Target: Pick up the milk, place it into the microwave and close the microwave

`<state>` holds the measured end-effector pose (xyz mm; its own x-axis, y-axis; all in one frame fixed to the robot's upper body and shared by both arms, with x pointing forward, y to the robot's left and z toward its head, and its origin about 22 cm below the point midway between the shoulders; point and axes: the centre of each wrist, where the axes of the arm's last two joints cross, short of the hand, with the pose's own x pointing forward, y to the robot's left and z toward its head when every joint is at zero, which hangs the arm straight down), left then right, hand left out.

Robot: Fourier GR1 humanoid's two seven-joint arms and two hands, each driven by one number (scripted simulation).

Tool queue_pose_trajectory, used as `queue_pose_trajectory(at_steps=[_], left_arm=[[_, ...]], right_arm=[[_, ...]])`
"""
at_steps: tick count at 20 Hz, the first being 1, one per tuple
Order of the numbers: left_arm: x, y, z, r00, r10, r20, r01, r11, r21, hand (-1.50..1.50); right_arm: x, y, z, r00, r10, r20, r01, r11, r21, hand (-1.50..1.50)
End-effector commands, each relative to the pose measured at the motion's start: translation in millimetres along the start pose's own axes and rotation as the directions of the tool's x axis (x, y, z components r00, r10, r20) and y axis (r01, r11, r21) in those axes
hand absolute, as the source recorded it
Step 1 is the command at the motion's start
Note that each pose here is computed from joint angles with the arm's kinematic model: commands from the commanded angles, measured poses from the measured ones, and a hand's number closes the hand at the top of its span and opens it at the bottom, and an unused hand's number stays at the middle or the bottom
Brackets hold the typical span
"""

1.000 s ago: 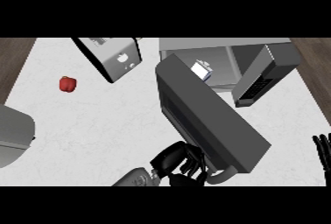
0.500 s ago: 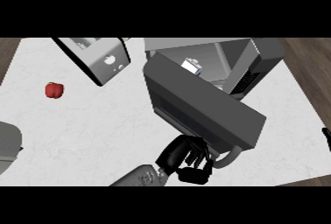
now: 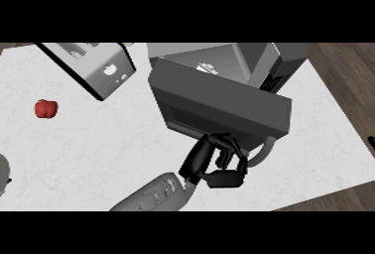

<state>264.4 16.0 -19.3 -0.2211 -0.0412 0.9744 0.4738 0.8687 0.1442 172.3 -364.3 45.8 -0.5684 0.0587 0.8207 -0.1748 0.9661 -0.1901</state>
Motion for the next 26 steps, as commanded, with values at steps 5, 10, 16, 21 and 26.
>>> queue_pose_trajectory(at_steps=[5,10,16,21,26], left_arm=[[18.6,15.1,-34.2,0.996,0.070,0.046,-0.074,0.992,0.104,1.50],[21.7,29.4,-53.5,0.997,0.075,0.024,-0.078,0.983,0.168,1.50],[35.4,40.6,-75.0,0.991,0.113,0.067,-0.124,0.974,0.190,1.50],[43.9,48.9,-88.2,0.985,0.135,0.104,-0.156,0.961,0.227,1.50],[41.0,53.2,-91.0,0.984,0.135,0.116,-0.161,0.954,0.252,1.50]], right_arm=[[12.9,-5.1,-22.2,0.999,-0.029,0.039,0.026,0.998,0.063,-1.50],[20.0,-14.2,-24.3,0.999,-0.025,0.026,0.023,0.996,0.085,-1.50],[26.4,-23.3,-34.6,1.000,-0.005,0.019,0.003,0.995,0.099,-1.50],[30.5,-29.2,-45.0,0.999,-0.022,0.038,0.018,0.995,0.100,-1.50],[34.4,-38.7,-50.1,0.999,-0.010,0.046,0.005,0.995,0.097,-1.50]])
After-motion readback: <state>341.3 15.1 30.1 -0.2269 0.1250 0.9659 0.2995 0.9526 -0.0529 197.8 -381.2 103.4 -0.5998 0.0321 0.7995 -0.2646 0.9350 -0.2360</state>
